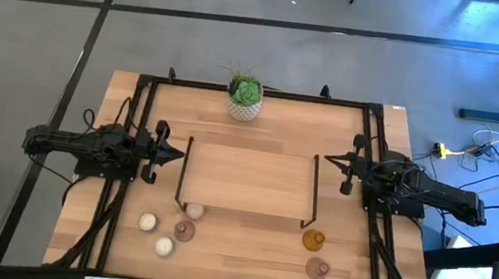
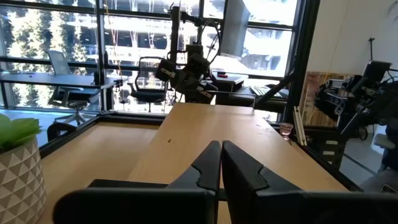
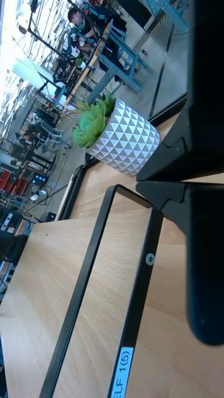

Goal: Pick & Place candle stick holders

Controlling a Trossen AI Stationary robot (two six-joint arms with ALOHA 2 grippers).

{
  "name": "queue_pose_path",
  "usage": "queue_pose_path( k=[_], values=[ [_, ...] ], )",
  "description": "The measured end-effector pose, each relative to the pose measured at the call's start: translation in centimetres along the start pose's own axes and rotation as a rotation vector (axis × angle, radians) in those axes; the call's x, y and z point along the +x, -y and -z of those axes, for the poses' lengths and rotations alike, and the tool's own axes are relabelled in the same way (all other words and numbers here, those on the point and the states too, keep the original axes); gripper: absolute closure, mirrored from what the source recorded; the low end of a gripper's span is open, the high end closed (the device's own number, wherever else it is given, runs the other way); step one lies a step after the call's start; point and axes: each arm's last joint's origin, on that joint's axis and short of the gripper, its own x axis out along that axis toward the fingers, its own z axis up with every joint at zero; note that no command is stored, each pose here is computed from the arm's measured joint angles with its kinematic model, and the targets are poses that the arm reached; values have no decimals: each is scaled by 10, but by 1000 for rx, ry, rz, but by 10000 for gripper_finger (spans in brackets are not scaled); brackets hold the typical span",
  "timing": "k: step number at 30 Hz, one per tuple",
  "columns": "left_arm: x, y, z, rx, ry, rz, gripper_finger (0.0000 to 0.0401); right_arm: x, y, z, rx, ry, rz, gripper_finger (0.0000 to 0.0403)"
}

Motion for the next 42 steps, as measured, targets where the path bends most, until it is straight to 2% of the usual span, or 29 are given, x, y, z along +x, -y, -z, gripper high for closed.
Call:
queue_pose_path(
  k=[39,42],
  values=[
    [0,0,0,2,0,0,393,0,0,0,0,0,1,397],
    [0,-2,-3,98,28,-64,393,0,0,0,0,0,0,397]
  ],
)
